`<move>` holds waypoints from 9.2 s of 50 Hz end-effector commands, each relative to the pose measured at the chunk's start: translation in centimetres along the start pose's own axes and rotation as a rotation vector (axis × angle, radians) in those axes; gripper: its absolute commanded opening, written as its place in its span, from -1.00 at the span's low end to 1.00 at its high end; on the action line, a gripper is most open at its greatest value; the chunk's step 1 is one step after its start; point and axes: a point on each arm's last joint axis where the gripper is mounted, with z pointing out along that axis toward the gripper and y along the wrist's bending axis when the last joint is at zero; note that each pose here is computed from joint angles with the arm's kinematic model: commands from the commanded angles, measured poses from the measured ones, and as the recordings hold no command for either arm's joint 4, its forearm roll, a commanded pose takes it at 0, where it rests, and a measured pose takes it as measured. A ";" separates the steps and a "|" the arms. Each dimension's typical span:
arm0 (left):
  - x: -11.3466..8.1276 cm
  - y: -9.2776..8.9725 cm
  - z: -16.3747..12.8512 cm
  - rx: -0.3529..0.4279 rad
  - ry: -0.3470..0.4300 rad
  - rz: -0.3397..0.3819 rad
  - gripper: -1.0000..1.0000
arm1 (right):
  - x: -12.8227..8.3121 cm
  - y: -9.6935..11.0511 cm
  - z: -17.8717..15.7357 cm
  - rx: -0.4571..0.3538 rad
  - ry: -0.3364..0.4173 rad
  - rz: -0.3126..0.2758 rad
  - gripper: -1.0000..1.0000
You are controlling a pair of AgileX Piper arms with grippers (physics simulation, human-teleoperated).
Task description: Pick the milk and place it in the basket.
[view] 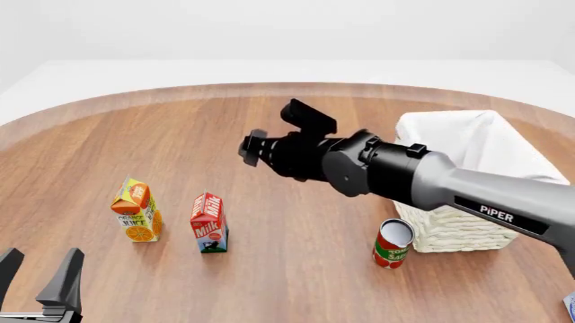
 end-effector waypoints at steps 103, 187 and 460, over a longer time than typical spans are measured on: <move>0.0 0.0 0.0 0.000 0.000 0.000 1.00 | 6.6 1.7 9.2 0.018 0.168 -0.081 1.00; 0.0 0.0 0.0 0.000 0.000 0.000 1.00 | 9.6 2.1 11.9 0.031 0.234 -0.119 1.00; 0.0 0.0 0.0 0.000 0.000 0.000 1.00 | -11.7 -12.1 -25.4 0.338 -0.629 0.203 -1.00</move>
